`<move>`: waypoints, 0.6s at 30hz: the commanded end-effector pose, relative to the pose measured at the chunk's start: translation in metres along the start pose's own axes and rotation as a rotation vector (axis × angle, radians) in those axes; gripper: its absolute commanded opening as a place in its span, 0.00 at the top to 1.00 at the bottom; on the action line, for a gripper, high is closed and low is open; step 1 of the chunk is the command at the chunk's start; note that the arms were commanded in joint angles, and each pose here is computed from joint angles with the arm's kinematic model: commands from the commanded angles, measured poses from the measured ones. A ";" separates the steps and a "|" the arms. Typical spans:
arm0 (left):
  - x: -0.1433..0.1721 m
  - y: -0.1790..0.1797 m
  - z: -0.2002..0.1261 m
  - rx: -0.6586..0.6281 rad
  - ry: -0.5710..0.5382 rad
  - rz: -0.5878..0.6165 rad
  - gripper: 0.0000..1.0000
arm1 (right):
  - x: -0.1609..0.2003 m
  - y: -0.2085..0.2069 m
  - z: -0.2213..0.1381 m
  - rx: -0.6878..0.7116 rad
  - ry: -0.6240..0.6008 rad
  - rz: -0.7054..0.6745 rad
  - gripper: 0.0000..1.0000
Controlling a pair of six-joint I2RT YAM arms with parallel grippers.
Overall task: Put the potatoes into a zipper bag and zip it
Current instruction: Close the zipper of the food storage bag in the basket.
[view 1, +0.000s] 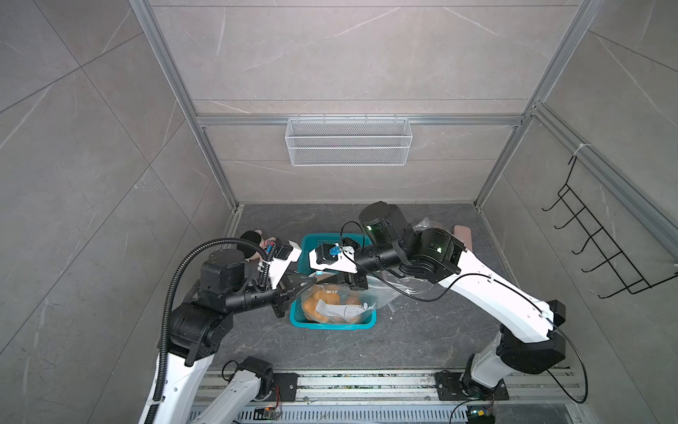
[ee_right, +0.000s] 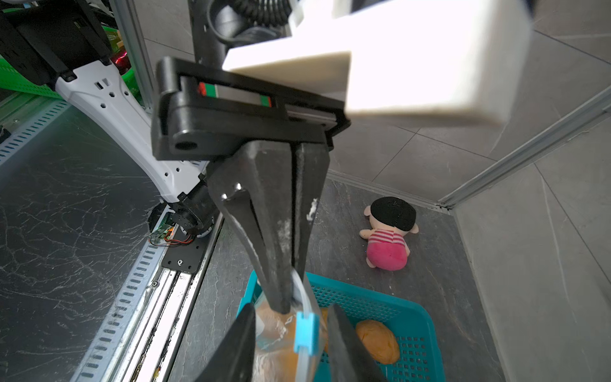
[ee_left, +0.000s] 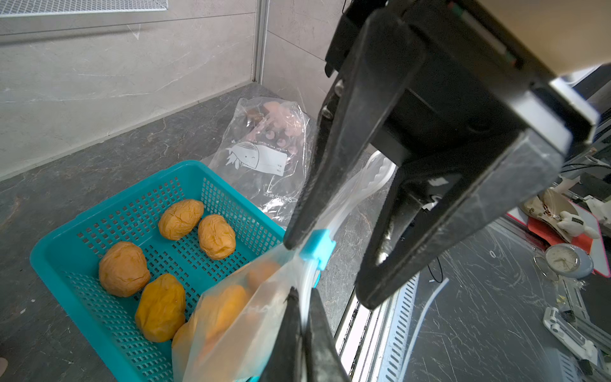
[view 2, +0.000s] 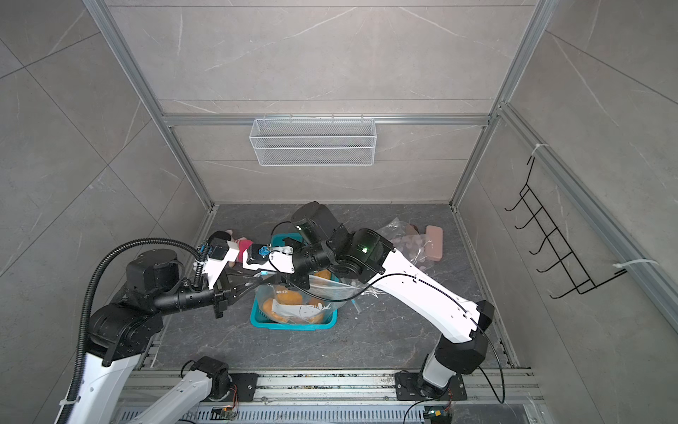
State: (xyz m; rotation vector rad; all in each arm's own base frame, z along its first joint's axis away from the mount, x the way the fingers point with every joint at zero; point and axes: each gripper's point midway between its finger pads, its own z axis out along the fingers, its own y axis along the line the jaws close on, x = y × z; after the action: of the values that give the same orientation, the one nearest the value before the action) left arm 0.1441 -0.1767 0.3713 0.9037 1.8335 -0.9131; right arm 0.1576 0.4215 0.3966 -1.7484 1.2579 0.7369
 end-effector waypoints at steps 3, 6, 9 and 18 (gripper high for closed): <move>-0.011 -0.008 -0.007 0.006 -0.043 0.030 1.00 | -0.009 -0.002 -0.005 0.048 0.000 -0.039 0.70; -0.010 -0.008 -0.008 0.008 -0.042 0.030 1.00 | -0.008 -0.002 -0.004 0.059 0.011 -0.046 0.73; -0.010 -0.008 -0.008 0.006 -0.041 0.032 1.00 | -0.007 -0.002 -0.004 0.067 0.023 -0.058 0.78; -0.008 -0.009 -0.008 0.007 -0.036 0.031 1.00 | -0.009 -0.001 -0.010 0.076 0.024 -0.069 0.88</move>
State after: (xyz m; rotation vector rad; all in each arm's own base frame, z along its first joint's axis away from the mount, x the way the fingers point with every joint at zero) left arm 0.1400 -0.1752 0.3717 0.9020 1.8327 -0.9143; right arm 0.1614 0.4236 0.3931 -1.7510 1.2554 0.6307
